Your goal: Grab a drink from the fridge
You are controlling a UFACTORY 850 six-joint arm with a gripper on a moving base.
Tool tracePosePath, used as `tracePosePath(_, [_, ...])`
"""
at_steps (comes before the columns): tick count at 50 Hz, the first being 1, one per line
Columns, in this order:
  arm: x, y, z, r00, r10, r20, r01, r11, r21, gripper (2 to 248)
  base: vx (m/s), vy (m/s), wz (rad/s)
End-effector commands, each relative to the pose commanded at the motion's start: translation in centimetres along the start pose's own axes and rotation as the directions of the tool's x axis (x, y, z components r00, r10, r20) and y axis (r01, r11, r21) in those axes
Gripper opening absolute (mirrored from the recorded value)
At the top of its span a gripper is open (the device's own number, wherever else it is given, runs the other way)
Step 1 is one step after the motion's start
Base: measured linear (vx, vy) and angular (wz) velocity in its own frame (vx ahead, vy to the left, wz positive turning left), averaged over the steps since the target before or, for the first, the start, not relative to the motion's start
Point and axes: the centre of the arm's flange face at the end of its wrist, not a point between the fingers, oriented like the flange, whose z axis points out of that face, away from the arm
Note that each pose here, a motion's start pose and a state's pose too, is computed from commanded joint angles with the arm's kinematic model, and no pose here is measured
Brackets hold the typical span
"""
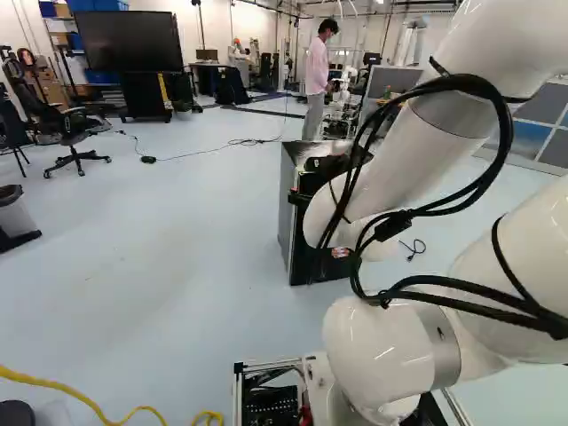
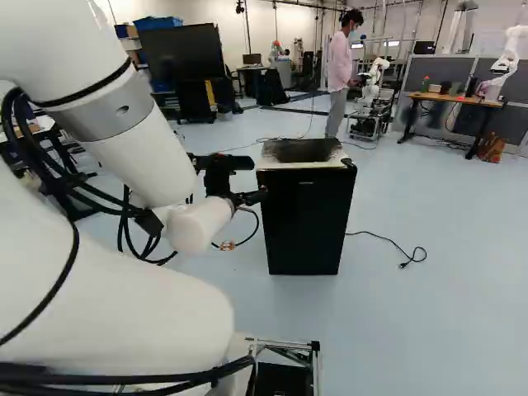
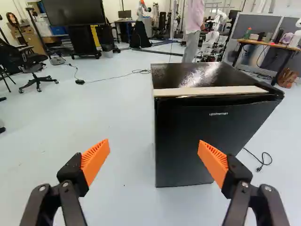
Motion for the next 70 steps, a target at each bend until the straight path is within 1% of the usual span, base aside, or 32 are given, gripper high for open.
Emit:
tracePosePath(19, [0.0,0.0,0.0,1.0,0.0,0.0,0.0,1.0,0.0,247,0.05,0.053,-0.008])
tracePosePath(47, [0.0,0.0,0.0,1.0,0.0,0.0,0.0,1.0,0.0,247,0.061,0.032,-0.017])
tracePosePath(62, [0.0,0.0,0.0,1.0,0.0,0.0,0.0,1.0,0.0,247,0.034,0.118,-0.035])
tracePosePath(70, [0.0,0.0,0.0,1.0,0.0,0.0,0.0,1.0,0.0,247,0.002,0.057,0.007])
